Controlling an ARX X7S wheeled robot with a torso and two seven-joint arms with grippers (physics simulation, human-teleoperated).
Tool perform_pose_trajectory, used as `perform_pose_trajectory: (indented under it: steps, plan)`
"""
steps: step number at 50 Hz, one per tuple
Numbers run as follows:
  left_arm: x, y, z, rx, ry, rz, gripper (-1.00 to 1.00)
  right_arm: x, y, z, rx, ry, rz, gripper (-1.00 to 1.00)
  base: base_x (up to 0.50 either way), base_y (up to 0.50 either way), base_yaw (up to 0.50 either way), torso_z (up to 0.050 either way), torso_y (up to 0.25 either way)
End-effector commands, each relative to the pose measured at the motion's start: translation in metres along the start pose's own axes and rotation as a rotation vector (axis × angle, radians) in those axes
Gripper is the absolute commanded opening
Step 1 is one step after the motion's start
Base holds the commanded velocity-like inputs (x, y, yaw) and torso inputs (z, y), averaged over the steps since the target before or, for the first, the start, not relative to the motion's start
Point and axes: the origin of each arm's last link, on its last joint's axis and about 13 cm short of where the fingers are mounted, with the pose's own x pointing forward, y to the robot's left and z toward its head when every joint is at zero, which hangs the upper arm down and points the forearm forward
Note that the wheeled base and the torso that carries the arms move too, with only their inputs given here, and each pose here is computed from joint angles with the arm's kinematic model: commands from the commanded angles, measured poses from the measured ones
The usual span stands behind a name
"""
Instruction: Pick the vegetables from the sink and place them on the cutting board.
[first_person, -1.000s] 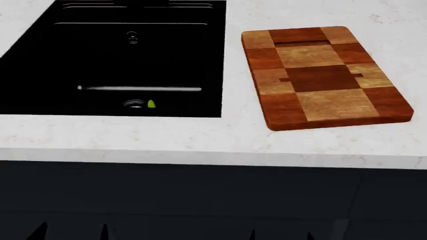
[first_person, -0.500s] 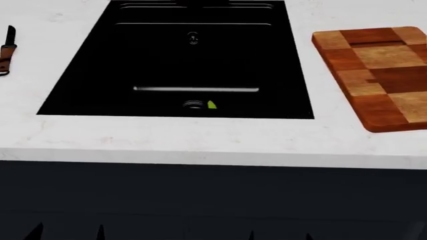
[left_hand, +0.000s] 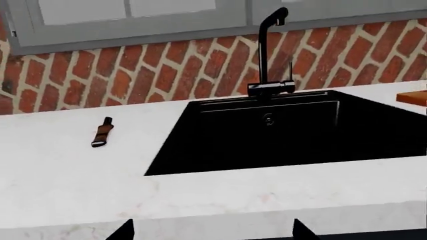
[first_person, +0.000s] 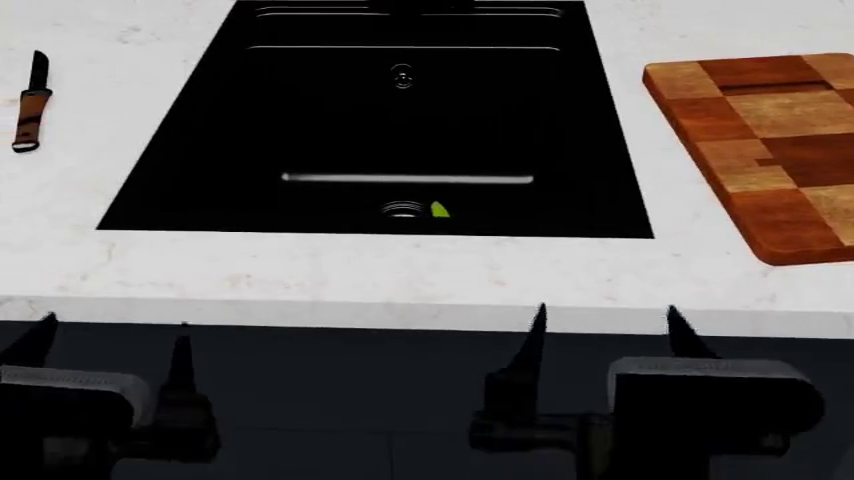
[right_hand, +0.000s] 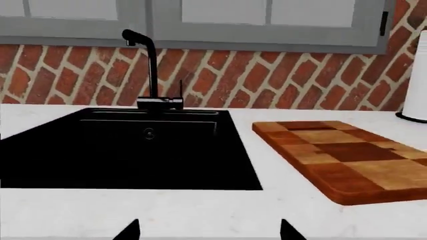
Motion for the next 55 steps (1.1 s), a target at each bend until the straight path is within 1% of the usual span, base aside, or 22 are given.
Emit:
perform_pose_trajectory:
  steps: [1,4,8,13,14,17,18,20,21,23,24,25,26,34,38,39,40,42,43,46,52,55]
  plan:
    - [0.033,0.017,0.082,0.011,-0.076,0.031,1.0,0.029,-0.011,0.109,-0.119,-0.113,-0.008,1.0,0.0,0.0,0.0,0.0,0.0]
    - [0.048,0.021,0.095,0.022,-0.063,0.05,1.0,0.05,-0.01,0.125,-0.147,-0.106,-0.012,1.0,0.0,0.0,0.0,0.0,0.0]
    - [0.058,0.023,0.104,0.047,-0.06,0.064,1.0,0.06,-0.01,0.14,-0.177,-0.1,-0.008,1.0,0.0,0.0,0.0,0.0,0.0]
    - [0.075,0.026,0.114,0.065,-0.039,0.095,1.0,0.083,-0.013,0.144,-0.187,-0.037,-0.017,1.0,0.0,0.0,0.0,0.0,0.0]
    - [0.085,0.028,0.115,0.051,-0.01,0.101,1.0,0.089,-0.013,0.144,-0.202,-0.015,-0.02,1.0,0.0,0.0,0.0,0.0,0.0]
    - [0.1,0.028,0.113,0.087,0.023,0.115,1.0,0.105,-0.019,0.143,-0.222,0.052,-0.052,1.0,0.0,0.0,0.0,0.0,0.0]
    - [0.104,0.028,0.111,0.089,0.039,0.118,1.0,0.114,-0.022,0.142,-0.267,0.071,-0.076,1.0,0.0,0.0,0.0,0.0,0.0]
    - [0.111,0.03,0.107,0.094,0.066,0.128,1.0,0.127,-0.025,0.142,-0.291,0.104,-0.116,1.0,0.0,0.0,0.0,0.0,0.0]
    - [0.114,0.03,0.105,0.115,0.072,0.136,1.0,0.133,-0.026,0.142,-0.283,0.104,-0.117,1.0,0.0,0.0,0.0,0.0,0.0]
    - [0.121,0.032,0.098,0.108,0.098,0.146,1.0,0.145,-0.026,0.135,-0.273,0.139,-0.126,1.0,0.0,0.0,0.0,0.0,0.0]
    - [0.124,0.034,0.093,0.103,0.111,0.152,1.0,0.149,-0.025,0.129,-0.321,0.143,-0.126,1.0,0.0,0.0,0.0,0.0,0.0]
    - [0.122,0.034,0.093,0.118,0.106,0.158,1.0,0.148,-0.025,0.125,-0.357,0.148,-0.102,1.0,0.33,0.0,0.0,0.0,0.0]
    - [0.121,0.035,0.093,0.119,0.103,0.157,1.0,0.148,-0.026,0.123,-0.312,0.152,-0.089,1.0,0.5,0.0,0.0,0.0,0.0]
    - [0.124,0.036,0.086,0.115,0.132,0.149,1.0,0.143,-0.031,0.113,-0.328,0.182,-0.093,1.0,0.5,0.0,0.0,0.0,0.0]
    - [0.124,0.037,0.089,0.15,0.097,0.181,1.0,0.14,-0.032,0.113,-0.347,0.19,-0.09,1.0,0.5,0.0,0.0,0.0,0.0]
    - [0.125,0.038,0.087,0.136,0.073,0.248,1.0,0.139,-0.031,0.113,-0.344,0.191,-0.086,1.0,0.5,0.0,0.0,0.0,0.0]
    - [0.124,0.038,0.086,0.117,0.085,0.223,1.0,0.137,-0.031,0.111,-0.346,0.193,-0.081,1.0,0.5,0.0,0.0,0.0,0.0]
    - [0.123,0.038,0.084,0.12,0.101,0.194,1.0,0.136,-0.031,0.11,-0.354,0.198,-0.077,1.0,0.5,0.0,0.0,0.0,0.0]
    - [0.123,0.038,0.085,0.145,0.093,0.21,1.0,0.136,-0.032,0.112,-0.348,0.196,-0.081,1.0,0.5,0.0,0.0,0.0,0.0]
    - [0.119,0.04,0.086,0.146,0.094,0.192,1.0,0.136,-0.031,0.111,-0.349,0.201,-0.08,1.0,0.5,0.0,0.0,0.0,0.0]
    - [0.116,0.041,0.078,0.137,0.136,0.175,1.0,0.136,-0.028,0.105,-0.388,0.223,-0.05,1.0,0.5,0.0,0.0,0.0,0.0]
    - [0.116,0.042,0.076,0.11,0.171,0.144,1.0,0.135,-0.03,0.099,-0.375,0.247,-0.044,1.0,0.5,0.0,0.0,0.0,0.005]
